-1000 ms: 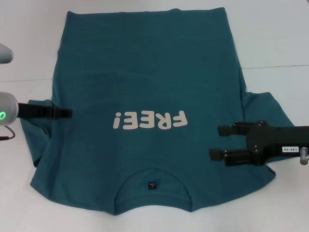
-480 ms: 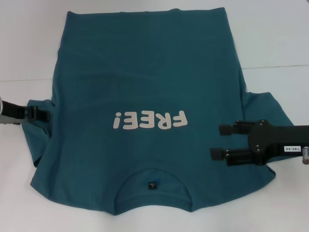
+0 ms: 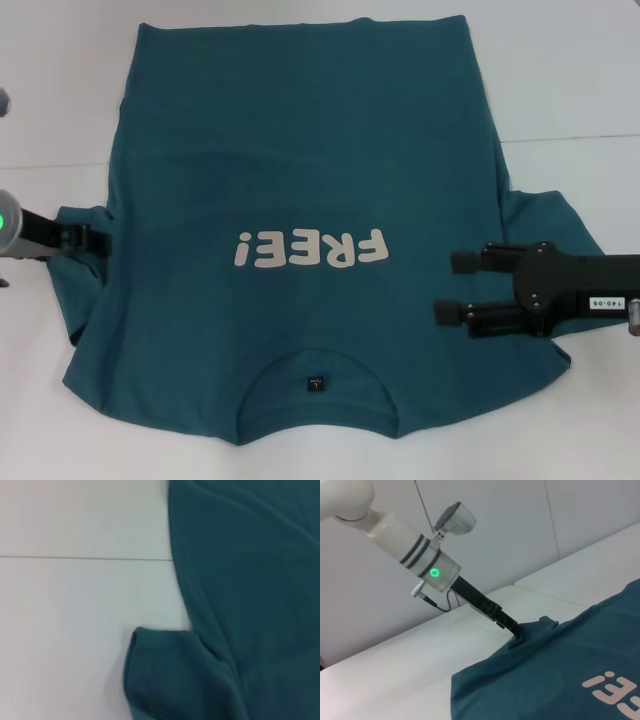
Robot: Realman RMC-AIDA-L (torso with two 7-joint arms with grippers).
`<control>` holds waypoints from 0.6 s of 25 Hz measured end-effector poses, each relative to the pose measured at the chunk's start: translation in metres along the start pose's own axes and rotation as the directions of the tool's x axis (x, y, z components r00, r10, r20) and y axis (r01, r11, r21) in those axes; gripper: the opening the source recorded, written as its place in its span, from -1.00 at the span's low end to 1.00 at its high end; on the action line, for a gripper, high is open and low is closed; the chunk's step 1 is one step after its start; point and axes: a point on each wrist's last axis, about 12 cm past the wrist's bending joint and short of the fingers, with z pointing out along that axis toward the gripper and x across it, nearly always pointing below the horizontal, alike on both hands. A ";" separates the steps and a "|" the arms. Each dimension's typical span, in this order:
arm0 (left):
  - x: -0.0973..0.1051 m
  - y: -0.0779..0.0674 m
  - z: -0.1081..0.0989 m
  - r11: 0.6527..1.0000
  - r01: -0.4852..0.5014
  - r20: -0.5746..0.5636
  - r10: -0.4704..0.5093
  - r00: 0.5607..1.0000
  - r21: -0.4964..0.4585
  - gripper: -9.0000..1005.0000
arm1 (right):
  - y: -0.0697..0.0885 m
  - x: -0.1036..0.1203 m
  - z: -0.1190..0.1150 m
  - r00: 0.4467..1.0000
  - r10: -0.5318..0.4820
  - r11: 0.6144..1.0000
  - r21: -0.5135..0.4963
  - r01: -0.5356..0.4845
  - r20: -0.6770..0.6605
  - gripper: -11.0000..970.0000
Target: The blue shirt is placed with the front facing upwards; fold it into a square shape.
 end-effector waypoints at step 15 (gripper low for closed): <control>0.003 -0.007 0.016 0.999 -0.037 -0.004 0.036 0.999 -0.018 0.56 | 0.001 0.002 -0.001 1.000 0.006 1.000 -0.001 -0.006 0.001 0.86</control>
